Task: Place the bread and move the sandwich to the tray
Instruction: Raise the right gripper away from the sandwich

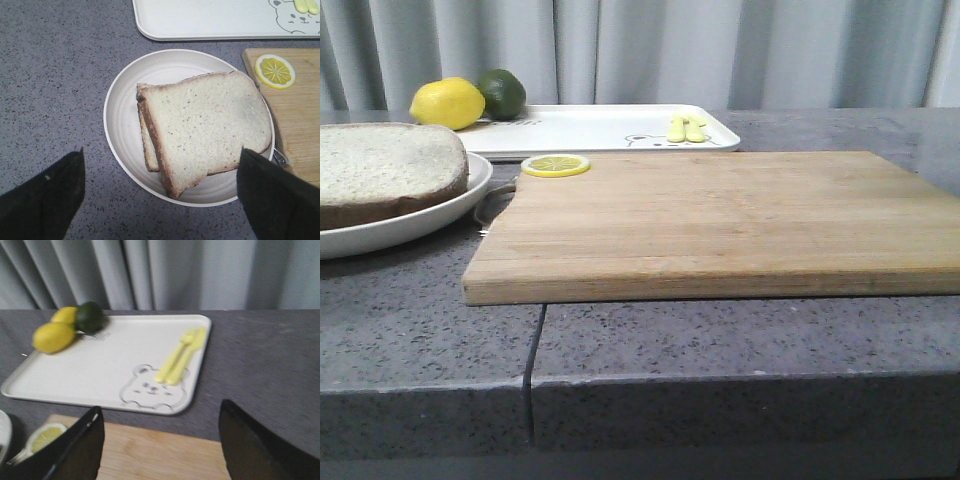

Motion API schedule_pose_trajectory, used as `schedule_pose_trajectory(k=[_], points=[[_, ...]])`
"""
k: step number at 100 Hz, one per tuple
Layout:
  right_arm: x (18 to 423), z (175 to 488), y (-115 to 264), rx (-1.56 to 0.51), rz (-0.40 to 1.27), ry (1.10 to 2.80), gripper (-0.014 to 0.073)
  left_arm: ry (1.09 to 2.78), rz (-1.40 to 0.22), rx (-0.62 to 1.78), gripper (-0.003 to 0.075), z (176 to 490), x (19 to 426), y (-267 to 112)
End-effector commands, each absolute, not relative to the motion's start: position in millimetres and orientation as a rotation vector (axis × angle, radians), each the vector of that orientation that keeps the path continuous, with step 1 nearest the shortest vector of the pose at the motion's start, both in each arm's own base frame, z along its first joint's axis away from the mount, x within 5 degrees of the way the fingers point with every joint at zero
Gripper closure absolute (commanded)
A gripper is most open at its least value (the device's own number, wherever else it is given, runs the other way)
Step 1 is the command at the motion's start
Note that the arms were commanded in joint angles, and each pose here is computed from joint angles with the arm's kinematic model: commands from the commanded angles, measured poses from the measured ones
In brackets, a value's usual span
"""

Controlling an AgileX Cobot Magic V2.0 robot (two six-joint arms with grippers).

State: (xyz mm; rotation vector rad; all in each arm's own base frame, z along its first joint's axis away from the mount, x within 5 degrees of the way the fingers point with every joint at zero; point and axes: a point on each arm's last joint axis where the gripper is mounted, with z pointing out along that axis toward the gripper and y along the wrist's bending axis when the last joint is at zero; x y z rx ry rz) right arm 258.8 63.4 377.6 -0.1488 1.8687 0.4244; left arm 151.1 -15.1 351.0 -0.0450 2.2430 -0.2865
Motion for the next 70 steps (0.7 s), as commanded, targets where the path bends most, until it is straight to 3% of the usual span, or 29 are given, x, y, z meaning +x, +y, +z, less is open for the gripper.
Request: schedule_pose_trajectory(k=[1, 36, 70], points=[[237.4, 393.8, 40.3, -0.121, 0.286, 1.808, 0.0097, 2.151, -0.306, -0.069, 0.0146, 366.5, 153.4, -15.1], [154.3, 384.3, 9.6, -0.097, 0.005, 1.680, 0.0097, 2.151, -0.306, -0.069, 0.0146, 366.5, 153.4, -15.1], [87.0, 329.9, 4.9, -0.106, -0.014, 1.622, 0.0097, 2.151, -0.306, -0.069, 0.0146, 366.5, 153.4, -15.1]])
